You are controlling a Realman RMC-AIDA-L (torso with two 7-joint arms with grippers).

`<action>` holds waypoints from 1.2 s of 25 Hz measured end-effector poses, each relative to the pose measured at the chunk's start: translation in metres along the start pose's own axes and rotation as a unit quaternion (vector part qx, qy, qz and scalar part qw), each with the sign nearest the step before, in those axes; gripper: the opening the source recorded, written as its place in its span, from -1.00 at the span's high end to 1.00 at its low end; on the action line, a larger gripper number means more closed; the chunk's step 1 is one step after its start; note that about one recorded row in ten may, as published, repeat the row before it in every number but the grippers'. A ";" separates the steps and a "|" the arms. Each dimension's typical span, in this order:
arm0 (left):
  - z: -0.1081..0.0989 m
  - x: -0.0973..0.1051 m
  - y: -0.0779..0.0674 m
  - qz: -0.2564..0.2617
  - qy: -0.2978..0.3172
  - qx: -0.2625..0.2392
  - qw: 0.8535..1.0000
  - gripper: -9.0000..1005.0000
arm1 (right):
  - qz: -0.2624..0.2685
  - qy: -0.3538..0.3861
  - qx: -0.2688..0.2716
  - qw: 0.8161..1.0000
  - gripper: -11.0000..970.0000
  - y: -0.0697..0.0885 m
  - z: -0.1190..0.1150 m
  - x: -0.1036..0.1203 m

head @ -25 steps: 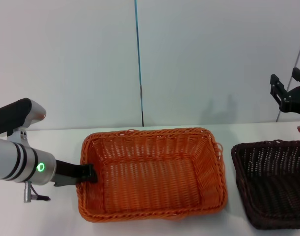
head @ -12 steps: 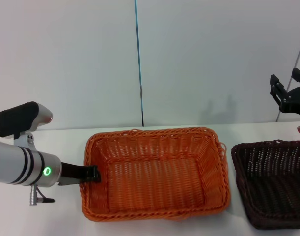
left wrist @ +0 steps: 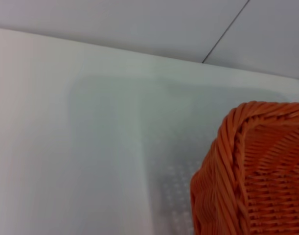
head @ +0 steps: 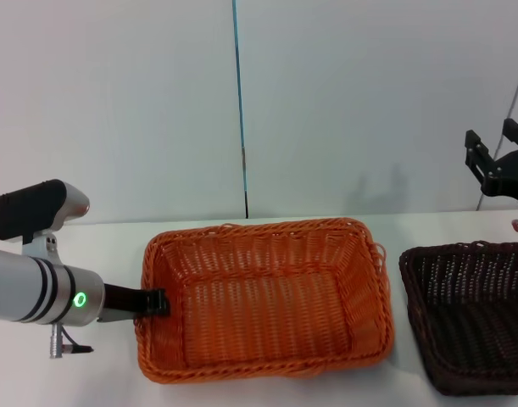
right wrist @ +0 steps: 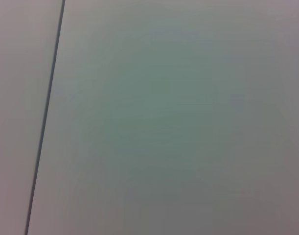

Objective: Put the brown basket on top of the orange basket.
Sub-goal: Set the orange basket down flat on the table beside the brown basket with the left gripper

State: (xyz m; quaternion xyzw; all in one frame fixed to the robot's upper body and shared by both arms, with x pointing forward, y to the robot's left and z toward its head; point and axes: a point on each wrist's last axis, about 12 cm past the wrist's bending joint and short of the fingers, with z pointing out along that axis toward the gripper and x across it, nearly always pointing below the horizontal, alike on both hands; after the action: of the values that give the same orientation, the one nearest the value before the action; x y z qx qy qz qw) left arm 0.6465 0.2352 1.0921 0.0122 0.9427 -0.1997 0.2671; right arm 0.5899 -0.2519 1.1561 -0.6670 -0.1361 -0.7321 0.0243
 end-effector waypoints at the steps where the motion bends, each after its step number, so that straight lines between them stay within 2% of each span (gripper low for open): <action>1: 0.000 0.001 0.001 0.001 0.001 0.000 1.000 0.72 | 0.000 0.000 0.000 1.000 -0.04 0.000 0.000 0.000; 17: 0.004 0.007 -0.001 0.024 -0.001 0.001 1.000 0.73 | -0.006 0.001 0.004 1.000 -0.04 -0.002 0.002 0.001; 30: 0.004 0.009 0.002 0.032 -0.004 -0.002 0.999 0.63 | -0.006 0.000 0.008 1.000 -0.04 -0.005 0.002 0.000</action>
State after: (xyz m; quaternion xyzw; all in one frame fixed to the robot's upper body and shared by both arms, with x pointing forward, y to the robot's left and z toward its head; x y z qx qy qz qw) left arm 0.6413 0.2342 1.0837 0.0410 0.9412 -0.1888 0.2771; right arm 0.5906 -0.2468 1.1558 -0.6657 -0.1458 -0.7314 0.0254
